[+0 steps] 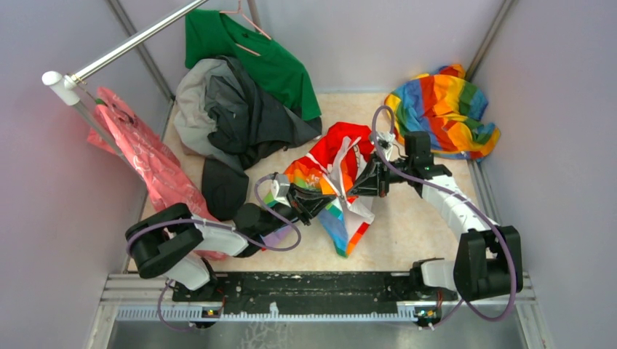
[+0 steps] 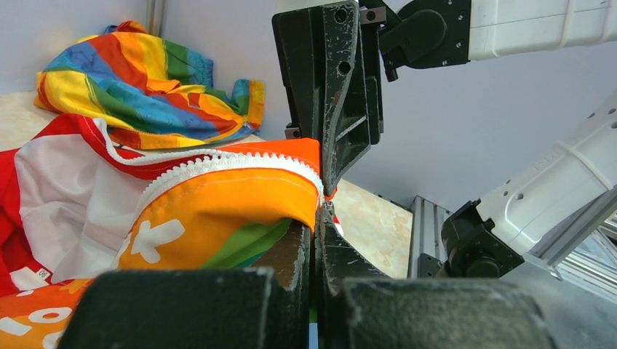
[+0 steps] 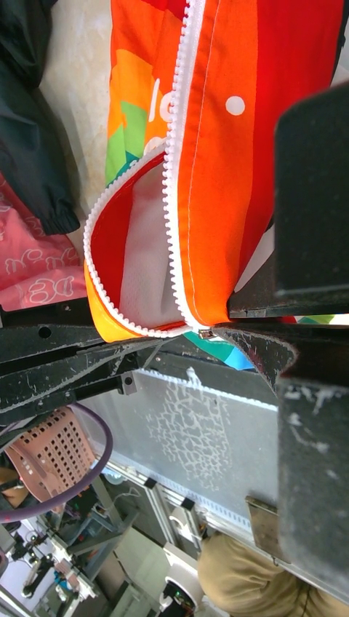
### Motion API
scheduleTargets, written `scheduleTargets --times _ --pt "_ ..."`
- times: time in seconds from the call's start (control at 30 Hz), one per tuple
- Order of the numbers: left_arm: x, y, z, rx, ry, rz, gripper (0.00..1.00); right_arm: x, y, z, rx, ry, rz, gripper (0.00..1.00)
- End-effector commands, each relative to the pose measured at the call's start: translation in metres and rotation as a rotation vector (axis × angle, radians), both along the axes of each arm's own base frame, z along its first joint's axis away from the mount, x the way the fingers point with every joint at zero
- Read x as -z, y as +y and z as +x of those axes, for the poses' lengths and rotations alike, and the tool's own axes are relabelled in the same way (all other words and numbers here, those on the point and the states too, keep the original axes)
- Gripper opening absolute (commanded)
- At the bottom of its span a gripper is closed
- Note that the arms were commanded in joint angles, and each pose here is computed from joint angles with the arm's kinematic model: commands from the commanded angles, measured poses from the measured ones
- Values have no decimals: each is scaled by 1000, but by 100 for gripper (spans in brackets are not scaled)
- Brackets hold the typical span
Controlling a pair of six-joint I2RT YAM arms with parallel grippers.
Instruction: Zip up the jacket
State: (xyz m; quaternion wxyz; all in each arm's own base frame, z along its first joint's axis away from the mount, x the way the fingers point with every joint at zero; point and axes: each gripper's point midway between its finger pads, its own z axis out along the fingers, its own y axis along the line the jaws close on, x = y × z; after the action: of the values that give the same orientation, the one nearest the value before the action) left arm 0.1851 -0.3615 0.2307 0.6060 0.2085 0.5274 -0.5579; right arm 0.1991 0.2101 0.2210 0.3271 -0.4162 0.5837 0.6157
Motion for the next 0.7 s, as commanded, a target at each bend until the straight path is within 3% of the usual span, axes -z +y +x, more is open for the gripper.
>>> scheduleTargets --times 0.0,0.67 --pt "-69 16 -13 12 -129 -254 0 -15 1 -7 -51 -52 46 0" --pt "-67 14 -14 30 -109 -254 0 -15 1 -5 -41 -56 41 0"
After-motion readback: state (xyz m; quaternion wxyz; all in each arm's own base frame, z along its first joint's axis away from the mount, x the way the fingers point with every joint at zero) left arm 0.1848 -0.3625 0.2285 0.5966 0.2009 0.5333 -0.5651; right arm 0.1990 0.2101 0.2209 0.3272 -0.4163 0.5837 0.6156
